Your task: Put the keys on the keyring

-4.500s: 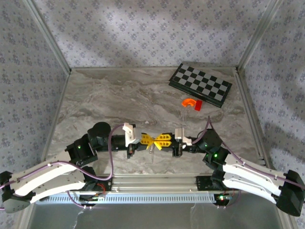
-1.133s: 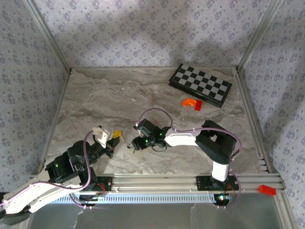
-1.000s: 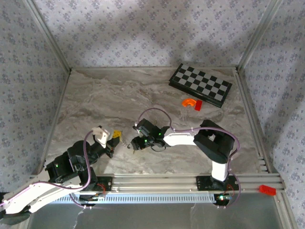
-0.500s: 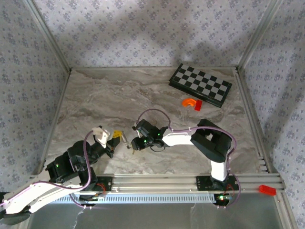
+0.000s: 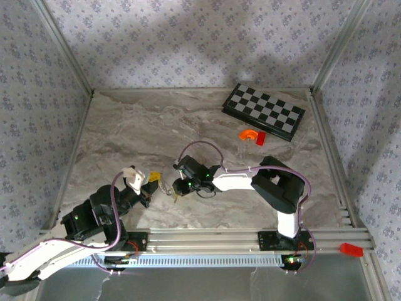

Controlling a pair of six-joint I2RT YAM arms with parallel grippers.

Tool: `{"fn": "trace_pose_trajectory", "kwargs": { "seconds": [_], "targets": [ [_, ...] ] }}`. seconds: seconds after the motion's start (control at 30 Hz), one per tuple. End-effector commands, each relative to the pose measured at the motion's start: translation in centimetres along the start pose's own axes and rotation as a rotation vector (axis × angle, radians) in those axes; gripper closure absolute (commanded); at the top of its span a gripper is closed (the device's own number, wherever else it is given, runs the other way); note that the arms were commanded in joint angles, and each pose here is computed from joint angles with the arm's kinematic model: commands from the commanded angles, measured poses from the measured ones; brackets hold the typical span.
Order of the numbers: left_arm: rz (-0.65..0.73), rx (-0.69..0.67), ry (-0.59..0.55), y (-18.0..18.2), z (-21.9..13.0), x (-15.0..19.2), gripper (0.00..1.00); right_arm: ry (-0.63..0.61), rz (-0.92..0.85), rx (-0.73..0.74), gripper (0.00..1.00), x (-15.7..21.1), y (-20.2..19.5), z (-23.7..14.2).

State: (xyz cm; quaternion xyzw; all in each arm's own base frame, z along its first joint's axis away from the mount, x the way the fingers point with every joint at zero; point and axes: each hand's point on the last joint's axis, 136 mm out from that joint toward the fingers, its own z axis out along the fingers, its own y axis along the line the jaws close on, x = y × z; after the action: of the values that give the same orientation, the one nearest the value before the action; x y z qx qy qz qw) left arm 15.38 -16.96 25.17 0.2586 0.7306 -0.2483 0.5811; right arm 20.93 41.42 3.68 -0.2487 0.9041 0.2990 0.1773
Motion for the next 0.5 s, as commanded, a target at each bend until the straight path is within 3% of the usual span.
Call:
{"fn": "trace_pose_trajectory", "kwargs": {
  "seconds": [0.0, 0.47],
  "targets": [
    [-0.025, 0.020, -0.054, -0.35, -0.27, -1.35, 1.00, -0.003, -0.033, 0.039, 0.80, -0.35, -0.11, -0.26],
    [-0.019, 0.028, -0.060, -0.48, -0.34, -1.57, 1.00, 0.011, -0.043, 0.038, 0.80, -0.12, 0.00, 0.06]
  ]
}}
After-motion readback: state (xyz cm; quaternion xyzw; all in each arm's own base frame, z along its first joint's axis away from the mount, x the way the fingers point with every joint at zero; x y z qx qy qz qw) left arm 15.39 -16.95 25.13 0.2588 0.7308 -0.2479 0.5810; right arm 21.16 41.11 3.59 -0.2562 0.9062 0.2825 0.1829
